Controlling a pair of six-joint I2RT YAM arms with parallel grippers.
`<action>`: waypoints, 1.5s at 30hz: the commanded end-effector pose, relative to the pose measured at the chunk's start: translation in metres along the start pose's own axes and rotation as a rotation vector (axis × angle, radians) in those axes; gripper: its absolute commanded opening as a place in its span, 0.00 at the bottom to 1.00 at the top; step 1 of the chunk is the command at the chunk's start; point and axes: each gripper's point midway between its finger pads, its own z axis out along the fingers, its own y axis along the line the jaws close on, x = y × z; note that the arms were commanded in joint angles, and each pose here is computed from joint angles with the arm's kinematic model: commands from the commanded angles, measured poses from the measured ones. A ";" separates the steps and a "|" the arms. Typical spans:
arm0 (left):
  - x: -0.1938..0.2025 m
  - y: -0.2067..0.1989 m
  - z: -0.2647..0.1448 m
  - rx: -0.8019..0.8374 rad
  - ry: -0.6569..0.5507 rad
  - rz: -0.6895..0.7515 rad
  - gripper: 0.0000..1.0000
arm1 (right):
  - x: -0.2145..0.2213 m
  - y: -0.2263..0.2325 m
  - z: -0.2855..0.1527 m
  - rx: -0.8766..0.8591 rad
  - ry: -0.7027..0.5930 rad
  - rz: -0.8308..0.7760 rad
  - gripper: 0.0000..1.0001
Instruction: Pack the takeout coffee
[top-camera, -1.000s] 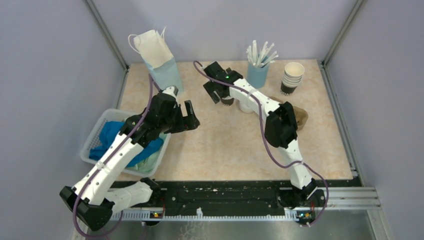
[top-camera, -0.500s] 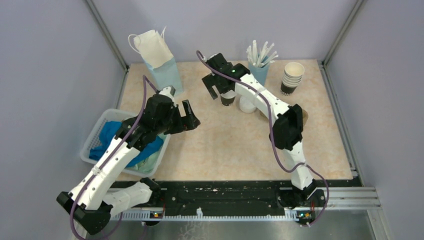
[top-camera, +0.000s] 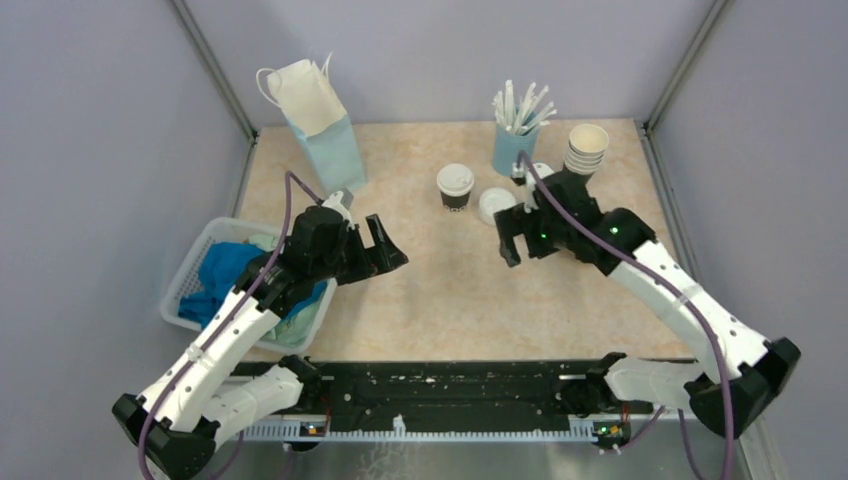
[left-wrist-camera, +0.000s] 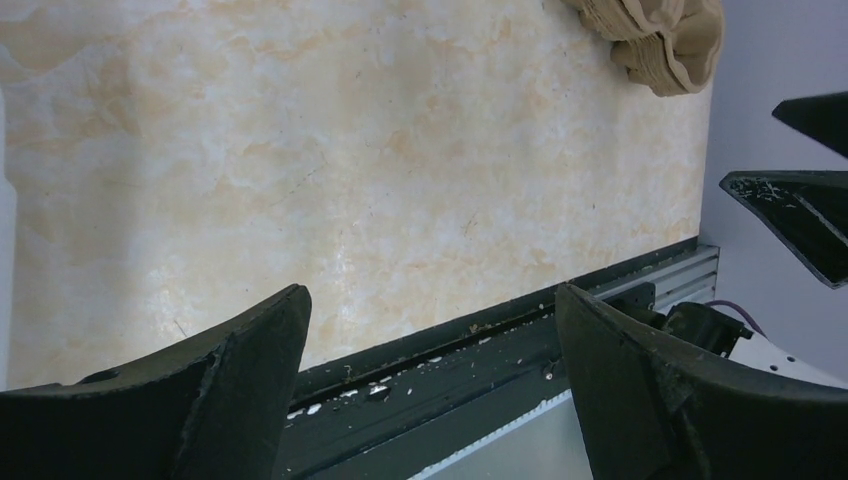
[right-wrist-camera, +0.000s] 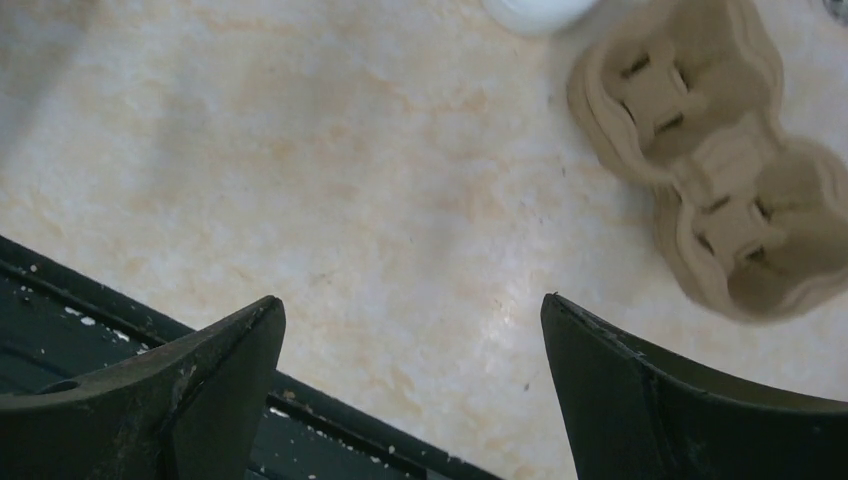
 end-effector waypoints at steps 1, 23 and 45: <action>-0.005 -0.017 0.000 0.095 -0.032 -0.028 0.98 | 0.043 -0.032 -0.014 0.032 0.008 0.194 0.98; -0.047 -0.061 0.054 0.123 0.105 0.351 0.98 | 0.061 -0.206 0.022 0.186 0.005 0.951 0.72; -0.062 -0.070 0.072 0.156 0.110 0.550 0.98 | 0.106 -0.261 0.050 0.073 -0.033 1.150 0.51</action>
